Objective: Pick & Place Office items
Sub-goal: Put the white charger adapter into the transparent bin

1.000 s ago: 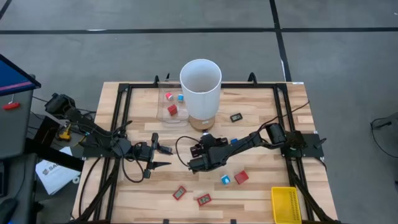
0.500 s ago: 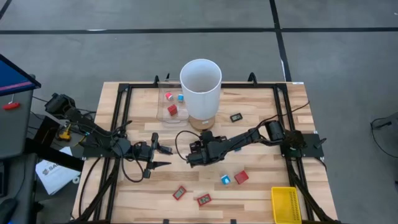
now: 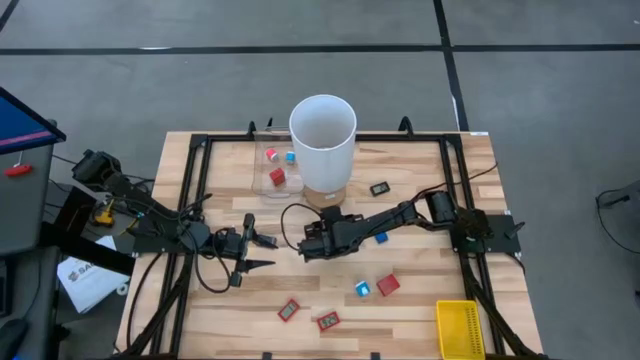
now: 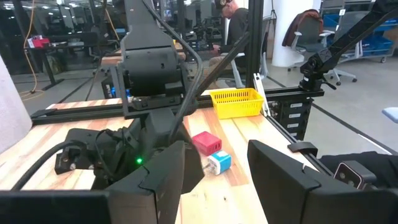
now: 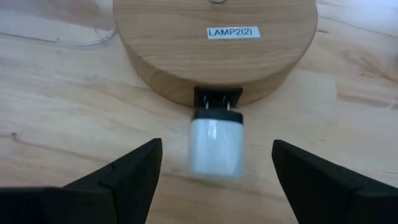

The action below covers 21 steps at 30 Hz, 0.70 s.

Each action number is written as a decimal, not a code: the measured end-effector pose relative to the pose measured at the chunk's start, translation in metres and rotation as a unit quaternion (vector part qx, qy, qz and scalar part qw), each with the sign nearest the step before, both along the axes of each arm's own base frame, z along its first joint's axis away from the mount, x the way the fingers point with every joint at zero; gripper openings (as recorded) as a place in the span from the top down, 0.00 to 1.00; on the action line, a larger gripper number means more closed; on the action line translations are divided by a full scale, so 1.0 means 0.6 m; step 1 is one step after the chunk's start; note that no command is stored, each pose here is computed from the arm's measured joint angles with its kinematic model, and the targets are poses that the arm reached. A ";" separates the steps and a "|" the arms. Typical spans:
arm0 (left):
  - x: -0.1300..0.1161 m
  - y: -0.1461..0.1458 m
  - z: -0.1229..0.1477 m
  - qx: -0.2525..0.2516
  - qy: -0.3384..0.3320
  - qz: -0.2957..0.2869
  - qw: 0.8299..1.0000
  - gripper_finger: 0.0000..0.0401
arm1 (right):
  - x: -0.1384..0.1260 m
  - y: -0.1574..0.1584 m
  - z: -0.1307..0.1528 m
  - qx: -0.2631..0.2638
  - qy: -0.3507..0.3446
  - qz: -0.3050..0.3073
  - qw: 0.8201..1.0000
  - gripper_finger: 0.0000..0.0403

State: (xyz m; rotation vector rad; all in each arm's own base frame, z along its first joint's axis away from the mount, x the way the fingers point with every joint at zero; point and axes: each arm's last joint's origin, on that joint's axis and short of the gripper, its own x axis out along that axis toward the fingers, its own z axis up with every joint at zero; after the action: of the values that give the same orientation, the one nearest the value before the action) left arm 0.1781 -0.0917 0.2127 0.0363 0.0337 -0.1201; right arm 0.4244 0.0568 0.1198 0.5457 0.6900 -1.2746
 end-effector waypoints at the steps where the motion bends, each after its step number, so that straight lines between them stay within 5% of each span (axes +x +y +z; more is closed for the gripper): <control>1: 0.000 0.000 0.000 0.000 0.000 0.000 1.000 0.57 | 0.001 0.000 0.000 0.002 -0.001 0.001 1.000 0.26; 12: 0.000 0.000 0.000 0.000 0.000 0.000 1.000 0.57 | 0.003 -0.007 -0.001 0.012 0.000 -0.001 1.000 0.33; 21: 0.000 0.000 0.000 0.000 0.000 0.000 1.000 0.57 | 0.002 -0.006 -0.001 0.014 0.002 -0.001 1.000 0.51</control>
State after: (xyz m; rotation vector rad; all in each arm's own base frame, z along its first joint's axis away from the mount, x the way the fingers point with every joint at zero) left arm 0.1781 -0.0917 0.2127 0.0363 0.0344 -0.1205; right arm 0.4255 0.0530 0.1192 0.5667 0.7109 -1.2704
